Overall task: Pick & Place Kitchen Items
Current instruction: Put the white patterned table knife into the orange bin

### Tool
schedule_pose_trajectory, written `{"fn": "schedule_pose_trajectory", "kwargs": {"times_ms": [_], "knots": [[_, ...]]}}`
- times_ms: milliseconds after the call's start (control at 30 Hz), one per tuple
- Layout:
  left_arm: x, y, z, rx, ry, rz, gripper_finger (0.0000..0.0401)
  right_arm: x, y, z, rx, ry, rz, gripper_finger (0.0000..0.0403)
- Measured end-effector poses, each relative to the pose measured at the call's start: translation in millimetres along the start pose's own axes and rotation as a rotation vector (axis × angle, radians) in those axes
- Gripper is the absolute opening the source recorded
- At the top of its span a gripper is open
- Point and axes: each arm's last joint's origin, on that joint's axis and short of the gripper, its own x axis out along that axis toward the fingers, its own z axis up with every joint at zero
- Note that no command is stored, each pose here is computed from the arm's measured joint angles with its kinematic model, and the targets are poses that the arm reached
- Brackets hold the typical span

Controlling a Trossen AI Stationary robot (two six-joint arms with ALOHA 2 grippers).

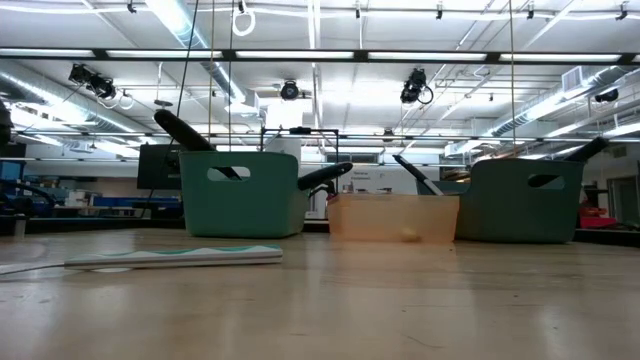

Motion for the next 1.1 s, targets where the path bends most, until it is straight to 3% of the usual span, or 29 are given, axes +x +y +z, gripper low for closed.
{"fn": "schedule_pose_trajectory", "kwargs": {"times_ms": [133, 300, 500, 700, 833, 1100], "knots": [[-16, -8, 1, -0.031, 0.0, 0.027, 0.0, 0, 0, -2, 0.026, 0.021, 0.001, 0.0001], [-26, -27, -5, 0.015, 0.031, 0.094, 0.0, 0, 0, -5, 0.034, 0.047, 0.002, 0.0], [-30, -51, -10, 0.09, 0.037, 0.068, 0.0, 1, 0, -8, 0.031, 0.065, -0.022, 0.0], [-34, -68, -14, 0.165, 0.05, 0.015, 0.0, 9, 2, -29, 0.062, 0.077, -0.02, 0.0], [-45, -71, -15, 0.172, 0.07, -0.046, 0.0, 16, 5, -41, 0.084, 0.049, 0.021, 0.0], [-69, -71, -20, 0.164, 0.134, -0.054, 0.0, 17, 12, -44, 0.085, 0.028, 0.067, 0.0]]}}
